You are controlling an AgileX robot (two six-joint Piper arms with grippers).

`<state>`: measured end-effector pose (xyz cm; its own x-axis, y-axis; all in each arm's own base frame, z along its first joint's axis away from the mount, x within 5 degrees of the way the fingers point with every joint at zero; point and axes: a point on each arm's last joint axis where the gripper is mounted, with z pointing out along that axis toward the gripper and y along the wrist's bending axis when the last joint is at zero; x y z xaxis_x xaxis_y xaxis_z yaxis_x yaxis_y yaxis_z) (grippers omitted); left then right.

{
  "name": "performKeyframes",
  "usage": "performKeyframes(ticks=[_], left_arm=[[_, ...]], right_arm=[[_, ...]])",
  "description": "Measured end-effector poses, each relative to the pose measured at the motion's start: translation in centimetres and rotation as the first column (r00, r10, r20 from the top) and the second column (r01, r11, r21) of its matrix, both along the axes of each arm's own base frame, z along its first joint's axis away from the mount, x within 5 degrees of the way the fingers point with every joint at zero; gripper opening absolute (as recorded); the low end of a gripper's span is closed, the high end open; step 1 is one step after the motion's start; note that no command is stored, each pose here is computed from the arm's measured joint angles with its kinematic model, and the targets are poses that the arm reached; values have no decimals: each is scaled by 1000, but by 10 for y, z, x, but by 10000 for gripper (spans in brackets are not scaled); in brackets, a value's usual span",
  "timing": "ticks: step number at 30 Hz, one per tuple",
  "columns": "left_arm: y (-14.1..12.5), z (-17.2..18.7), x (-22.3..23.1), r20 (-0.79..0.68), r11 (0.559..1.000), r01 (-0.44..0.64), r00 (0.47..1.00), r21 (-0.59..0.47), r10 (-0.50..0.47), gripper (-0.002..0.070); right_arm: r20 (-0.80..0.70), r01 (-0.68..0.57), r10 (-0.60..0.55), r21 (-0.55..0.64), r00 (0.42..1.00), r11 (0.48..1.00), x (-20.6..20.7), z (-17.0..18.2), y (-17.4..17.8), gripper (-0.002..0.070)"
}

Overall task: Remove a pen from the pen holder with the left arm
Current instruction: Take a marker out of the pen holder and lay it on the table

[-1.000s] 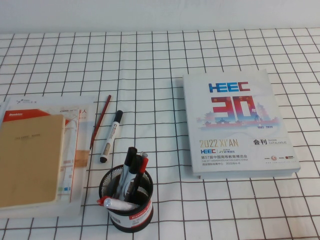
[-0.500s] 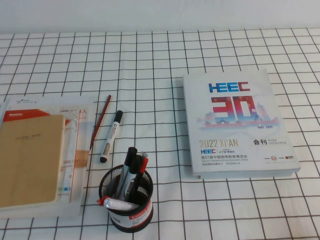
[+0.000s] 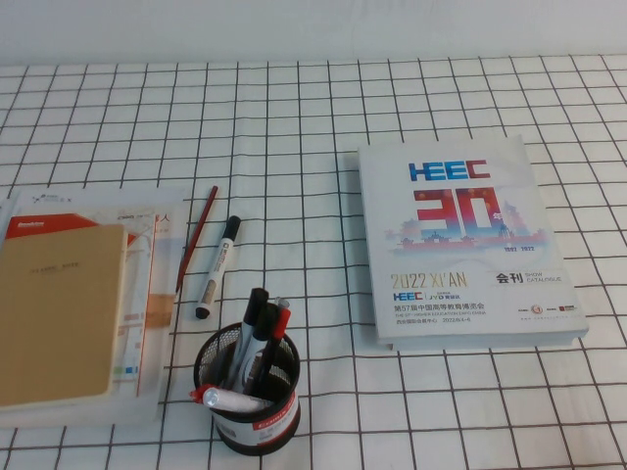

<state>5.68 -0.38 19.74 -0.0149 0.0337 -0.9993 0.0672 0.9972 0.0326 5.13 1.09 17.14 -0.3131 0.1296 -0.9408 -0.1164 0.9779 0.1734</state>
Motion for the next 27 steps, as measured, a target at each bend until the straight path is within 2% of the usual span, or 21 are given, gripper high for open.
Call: performKeyframes(ticks=[10,17,27], left_arm=[[0,-5,0,-55,1000,-1,999,18,2,-3],[1,-25,-4,-268,999,2,963,51,12,-3],[1,-27,-4,-292,998,3,956,58,15,-3]], right_arm=[[0,0,0,0,1000,1000,0,0,0,-15],[0,0,0,0,1000,1000,0,0,0,-15],[0,0,0,0,1000,1000,0,0,0,-15]])
